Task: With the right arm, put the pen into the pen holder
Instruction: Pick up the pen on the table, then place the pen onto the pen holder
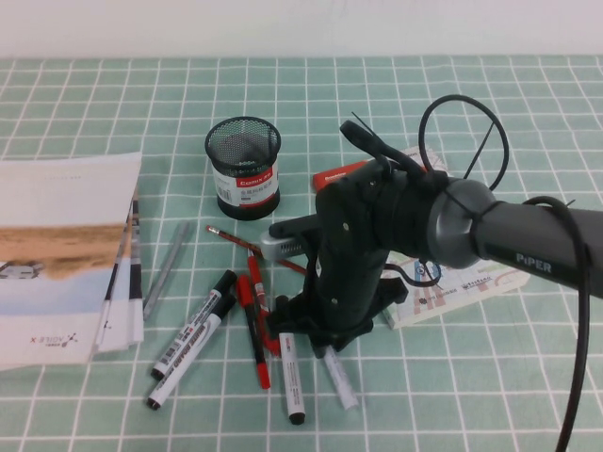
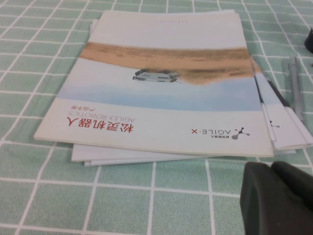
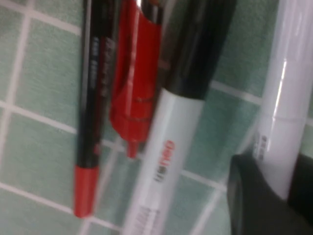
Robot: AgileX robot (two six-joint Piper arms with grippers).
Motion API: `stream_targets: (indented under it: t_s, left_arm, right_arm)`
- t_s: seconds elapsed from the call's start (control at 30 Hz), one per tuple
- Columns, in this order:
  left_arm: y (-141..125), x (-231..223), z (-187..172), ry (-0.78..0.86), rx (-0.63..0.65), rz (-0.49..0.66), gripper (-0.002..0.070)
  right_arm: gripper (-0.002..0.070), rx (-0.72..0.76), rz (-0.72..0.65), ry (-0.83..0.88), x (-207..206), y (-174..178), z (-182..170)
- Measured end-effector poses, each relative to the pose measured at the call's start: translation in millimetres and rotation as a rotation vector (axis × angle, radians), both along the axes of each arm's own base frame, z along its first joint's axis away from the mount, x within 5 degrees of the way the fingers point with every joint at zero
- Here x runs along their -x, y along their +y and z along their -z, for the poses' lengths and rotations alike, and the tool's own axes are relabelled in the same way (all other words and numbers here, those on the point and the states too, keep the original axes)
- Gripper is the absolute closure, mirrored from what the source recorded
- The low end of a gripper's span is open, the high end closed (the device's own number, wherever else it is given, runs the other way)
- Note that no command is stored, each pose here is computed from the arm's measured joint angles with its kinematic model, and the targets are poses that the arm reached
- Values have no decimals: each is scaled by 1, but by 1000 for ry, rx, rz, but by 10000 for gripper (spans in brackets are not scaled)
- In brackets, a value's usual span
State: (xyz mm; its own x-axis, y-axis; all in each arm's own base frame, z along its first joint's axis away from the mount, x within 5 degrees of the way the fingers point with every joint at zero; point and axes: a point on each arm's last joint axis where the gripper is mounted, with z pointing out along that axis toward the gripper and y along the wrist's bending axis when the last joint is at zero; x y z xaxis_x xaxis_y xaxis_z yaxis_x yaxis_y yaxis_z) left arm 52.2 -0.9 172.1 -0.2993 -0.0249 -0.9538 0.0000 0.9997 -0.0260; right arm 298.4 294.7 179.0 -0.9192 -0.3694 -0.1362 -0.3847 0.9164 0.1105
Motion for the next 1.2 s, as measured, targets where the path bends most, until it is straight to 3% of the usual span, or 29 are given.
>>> stream_targets:
  t_s: [0.13, 0.23, 0.47, 0.77, 0.9, 1.2]
  left_arm:
    - [0, 0, 0, 0, 0, 0, 679]
    - [0, 0, 0, 0, 0, 0, 679]
    - [0, 0, 0, 0, 0, 0, 679]
    - [0, 0, 0, 0, 0, 0, 679]
    - [0, 0, 0, 0, 0, 0, 679]
    - [0, 0, 0, 0, 0, 0, 679]
  right_arm:
    - [562, 6, -15, -45, 4, -8, -8]
    - [562, -89, -17, -163, 16, -20, -30]
    - [562, -431, -56, -617, 27, -38, -67]
    - [562, -808, -215, -1215, 4, -7, -72]
    - [562, -842, -213, -1373, -17, 10, -60]
    - [562, -755, -234, -1471, -64, 46, -44]
